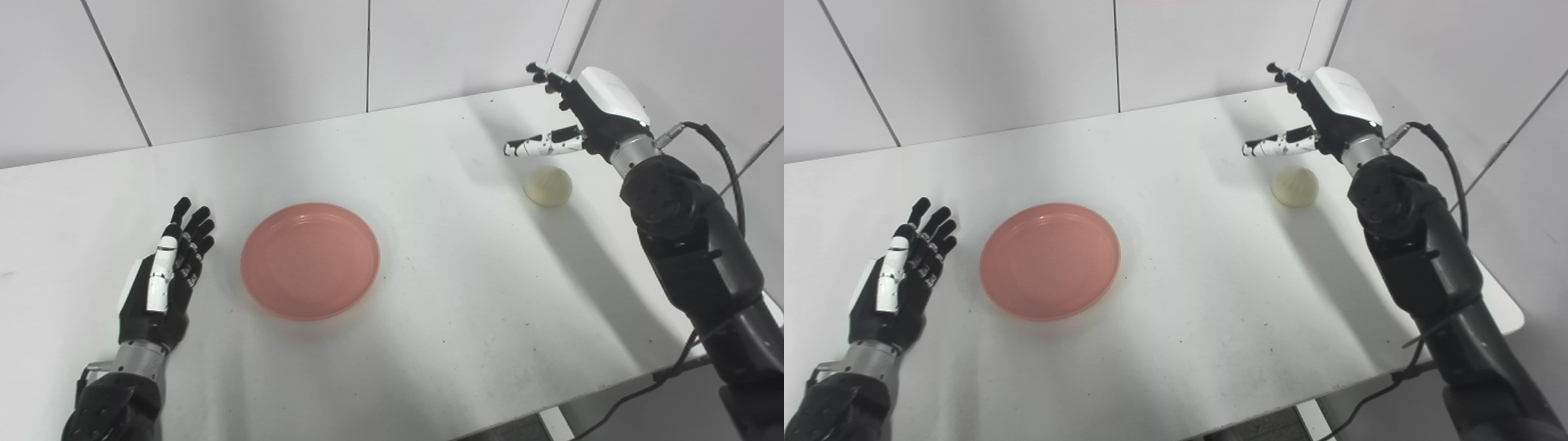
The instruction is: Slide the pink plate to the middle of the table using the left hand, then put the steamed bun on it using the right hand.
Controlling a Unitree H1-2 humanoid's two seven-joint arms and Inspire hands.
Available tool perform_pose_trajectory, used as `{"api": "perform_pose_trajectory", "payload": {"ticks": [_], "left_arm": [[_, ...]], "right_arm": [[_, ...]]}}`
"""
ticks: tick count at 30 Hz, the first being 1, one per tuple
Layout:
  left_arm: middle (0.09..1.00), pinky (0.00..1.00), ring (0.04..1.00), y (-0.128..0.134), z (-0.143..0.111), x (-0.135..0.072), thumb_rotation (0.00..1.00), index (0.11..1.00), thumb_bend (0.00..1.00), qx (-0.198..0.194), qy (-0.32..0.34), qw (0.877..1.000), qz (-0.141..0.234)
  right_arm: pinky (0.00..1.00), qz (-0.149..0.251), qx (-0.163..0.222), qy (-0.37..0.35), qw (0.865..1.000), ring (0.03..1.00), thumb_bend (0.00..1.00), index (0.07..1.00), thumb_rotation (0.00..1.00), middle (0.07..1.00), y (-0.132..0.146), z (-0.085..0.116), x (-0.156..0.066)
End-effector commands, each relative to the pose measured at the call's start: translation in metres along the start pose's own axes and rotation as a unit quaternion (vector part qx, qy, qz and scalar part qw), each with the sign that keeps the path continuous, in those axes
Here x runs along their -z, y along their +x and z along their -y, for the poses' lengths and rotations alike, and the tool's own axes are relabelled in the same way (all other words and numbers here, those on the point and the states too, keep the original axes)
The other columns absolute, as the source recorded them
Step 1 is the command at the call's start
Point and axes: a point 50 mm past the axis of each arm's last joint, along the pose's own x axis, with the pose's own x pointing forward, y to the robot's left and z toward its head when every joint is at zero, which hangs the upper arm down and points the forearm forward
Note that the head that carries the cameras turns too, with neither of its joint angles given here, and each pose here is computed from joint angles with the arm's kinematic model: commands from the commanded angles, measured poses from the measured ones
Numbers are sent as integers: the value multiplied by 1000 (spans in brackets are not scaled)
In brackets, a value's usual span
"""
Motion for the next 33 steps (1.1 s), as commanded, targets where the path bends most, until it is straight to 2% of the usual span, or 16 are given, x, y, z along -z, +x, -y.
{"api": "perform_pose_trajectory", "payload": {"ticks": [1,7,10,18,33], "left_arm": [[959,977,965,-1,-9,4,1000,983,383,-2,-7,1000,-18],[953,962,953,-2,-12,3,1000,976,397,-4,-10,1000,-21],[954,963,951,-3,-14,4,1000,975,398,-4,-10,1000,-21],[956,961,952,-4,-15,3,1000,978,400,-1,-9,1000,-23],[953,951,950,-5,-16,-1,1000,976,388,0,-10,1000,-17]], "right_arm": [[780,-9,23,-15,1000,882,920,888,375,904,5,26,-2],[789,-51,-14,-21,998,902,920,902,323,933,15,15,16],[771,-61,-26,-38,997,897,932,903,353,936,17,10,20],[769,-91,-43,-52,994,896,946,893,355,938,25,0,31],[744,-128,-66,-51,988,893,922,878,260,939,29,-11,47]]}}
